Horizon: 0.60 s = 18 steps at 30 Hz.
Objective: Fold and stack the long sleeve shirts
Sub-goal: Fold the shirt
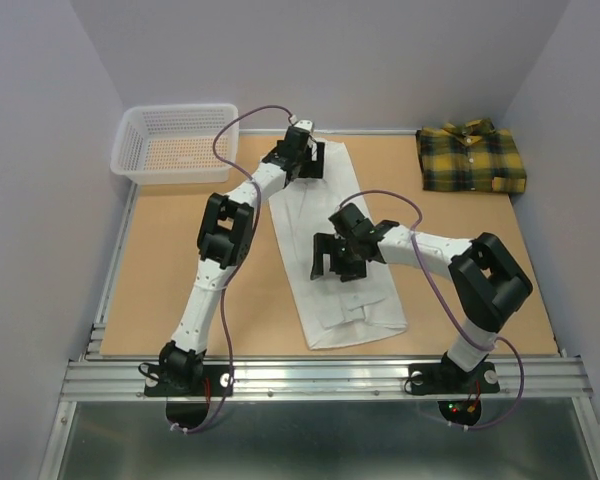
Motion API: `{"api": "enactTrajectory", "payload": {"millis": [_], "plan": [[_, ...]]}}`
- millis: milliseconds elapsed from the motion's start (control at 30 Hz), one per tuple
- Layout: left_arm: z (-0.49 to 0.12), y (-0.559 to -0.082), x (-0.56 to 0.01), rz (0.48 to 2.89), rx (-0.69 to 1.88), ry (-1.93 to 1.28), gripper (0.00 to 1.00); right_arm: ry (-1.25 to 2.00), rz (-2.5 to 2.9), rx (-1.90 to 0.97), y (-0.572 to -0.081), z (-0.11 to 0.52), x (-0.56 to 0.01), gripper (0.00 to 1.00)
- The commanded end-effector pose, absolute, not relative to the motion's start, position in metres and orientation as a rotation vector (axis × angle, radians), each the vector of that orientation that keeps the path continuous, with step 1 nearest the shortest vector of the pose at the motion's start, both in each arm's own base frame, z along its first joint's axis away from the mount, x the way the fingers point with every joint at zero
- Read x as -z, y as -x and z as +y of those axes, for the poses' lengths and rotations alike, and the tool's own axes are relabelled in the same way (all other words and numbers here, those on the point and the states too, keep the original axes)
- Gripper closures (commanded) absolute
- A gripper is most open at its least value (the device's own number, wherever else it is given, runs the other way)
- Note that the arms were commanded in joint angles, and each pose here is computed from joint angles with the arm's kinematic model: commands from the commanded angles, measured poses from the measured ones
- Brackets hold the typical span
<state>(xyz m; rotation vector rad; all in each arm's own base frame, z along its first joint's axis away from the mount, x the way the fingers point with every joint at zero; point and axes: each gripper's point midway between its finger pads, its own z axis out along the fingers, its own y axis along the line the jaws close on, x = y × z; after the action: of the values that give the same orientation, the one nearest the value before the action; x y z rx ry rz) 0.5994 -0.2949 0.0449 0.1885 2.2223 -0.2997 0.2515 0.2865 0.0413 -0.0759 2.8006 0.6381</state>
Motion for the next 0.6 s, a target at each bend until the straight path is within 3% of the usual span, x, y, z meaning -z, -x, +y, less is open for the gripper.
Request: {"api": "enactTrajectory", "payload": {"millis": [0,300,467,567], "plan": [[-0.291,-0.617,-0.1,2.096,0.359,-0.185,0.02,0.072,2.67,-0.616,-0.278,0.296,-0.067,0.05],[-0.282,-0.569,-0.254,1.918,0.518,-0.106,0.02,0.06,2.483,-0.464,-0.291,0.255,-0.117,0.05],[-0.269,-0.502,-0.261,2.015,0.622,0.039,0.02,0.059,2.453,-0.329,-0.287,0.22,-0.121,0.14],[-0.264,-0.46,-0.217,2.155,0.6,0.095,0.03,0.062,2.47,-0.286,-0.279,0.207,-0.115,0.23]]}}
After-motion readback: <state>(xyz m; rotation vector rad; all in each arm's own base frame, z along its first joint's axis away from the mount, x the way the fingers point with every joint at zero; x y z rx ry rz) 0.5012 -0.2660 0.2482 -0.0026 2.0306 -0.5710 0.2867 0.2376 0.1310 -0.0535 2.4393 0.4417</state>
